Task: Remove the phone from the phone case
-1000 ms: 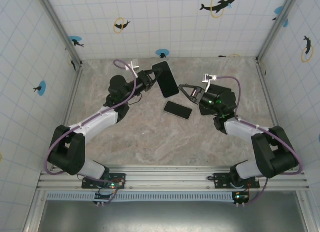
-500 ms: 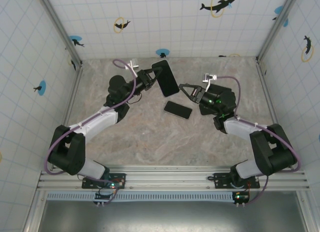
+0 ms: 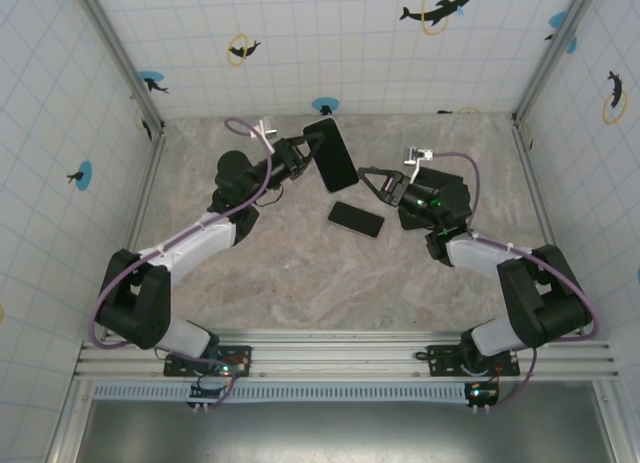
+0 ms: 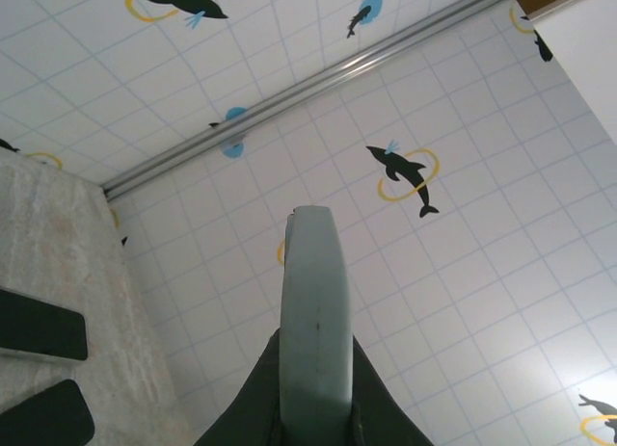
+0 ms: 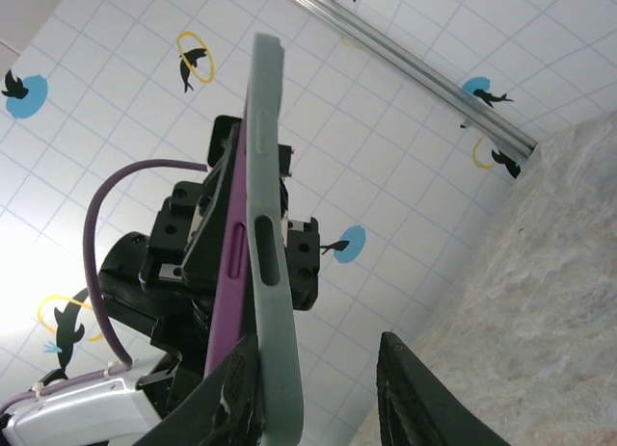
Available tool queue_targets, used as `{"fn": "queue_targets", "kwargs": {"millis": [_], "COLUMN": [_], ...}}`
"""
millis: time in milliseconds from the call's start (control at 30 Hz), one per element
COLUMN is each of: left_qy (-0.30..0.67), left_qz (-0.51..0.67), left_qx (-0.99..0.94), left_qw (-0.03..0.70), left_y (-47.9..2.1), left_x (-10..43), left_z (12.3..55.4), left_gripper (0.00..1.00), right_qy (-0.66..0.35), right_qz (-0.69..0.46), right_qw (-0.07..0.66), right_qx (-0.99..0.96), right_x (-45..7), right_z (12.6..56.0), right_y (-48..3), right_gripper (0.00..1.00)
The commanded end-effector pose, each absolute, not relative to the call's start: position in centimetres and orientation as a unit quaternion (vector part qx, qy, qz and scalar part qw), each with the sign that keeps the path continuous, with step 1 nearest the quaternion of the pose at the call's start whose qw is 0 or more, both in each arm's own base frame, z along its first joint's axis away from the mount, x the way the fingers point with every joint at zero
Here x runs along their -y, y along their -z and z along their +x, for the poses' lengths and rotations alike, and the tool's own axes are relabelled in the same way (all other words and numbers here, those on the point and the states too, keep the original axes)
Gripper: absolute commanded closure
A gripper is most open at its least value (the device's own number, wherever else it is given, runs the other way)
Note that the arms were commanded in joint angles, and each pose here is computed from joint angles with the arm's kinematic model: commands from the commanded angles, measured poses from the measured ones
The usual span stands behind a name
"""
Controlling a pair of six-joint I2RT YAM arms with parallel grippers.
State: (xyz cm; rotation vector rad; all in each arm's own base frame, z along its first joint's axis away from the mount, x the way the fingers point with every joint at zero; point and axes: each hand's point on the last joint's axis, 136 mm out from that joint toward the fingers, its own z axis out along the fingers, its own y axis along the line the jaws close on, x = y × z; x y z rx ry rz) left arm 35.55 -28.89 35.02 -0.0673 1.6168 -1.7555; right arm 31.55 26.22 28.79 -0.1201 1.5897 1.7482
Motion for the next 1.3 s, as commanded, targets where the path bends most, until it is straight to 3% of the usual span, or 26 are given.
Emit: {"fn": "queue_targets", "kwargs": {"millis": [0, 433, 733, 900, 1000, 1067, 1267], "left_qy": [0.718, 0.692, 0.677, 0.67, 0.662, 0.661, 0.651], "left_qz": [0.0, -0.05, -0.083, -0.088, -0.094, -0.09, -0.095], "left_qx": [-0.576, -0.615, -0.64, -0.646, -0.652, -0.65, -0.66], "left_qw": [0.392, 0.375, 0.354, 0.356, 0.358, 0.364, 0.361], "left_y": [-39.3, -36.7, -34.0, -33.4, -32.9, -34.0, -33.6], "left_x": [28.6, 30.3, 30.8, 30.8, 30.7, 30.8, 30.8], "left_z": [34.3, 35.8, 37.0, 37.4, 37.6, 37.8, 37.9], "left_gripper": [1.0, 1.0, 1.0, 0.94, 0.85, 0.73, 0.52], "right_qy": [-0.688, -0.728, -0.754, -0.757, -0.76, -0.764, -0.765], "right_qz": [-0.06, -0.026, 0.02, 0.031, 0.041, 0.045, 0.057], "right_qw": [0.371, 0.349, 0.324, 0.315, 0.312, 0.31, 0.308], "right_qx": [-0.621, -0.589, -0.572, -0.572, -0.568, -0.564, -0.562], "right_x": [-26.7, -27.9, -28.7, -28.7, -28.4, -28.2, -27.8], "right_z": [30.8, 31.0, 31.3, 31.4, 31.6, 31.6, 31.7], "right_y": [-28.2, -31.0, -31.7, -31.3, -31.1, -31.0, -30.1], "right_gripper": [0.65, 0.65, 0.72, 0.78, 0.87, 0.92, 0.96]}}
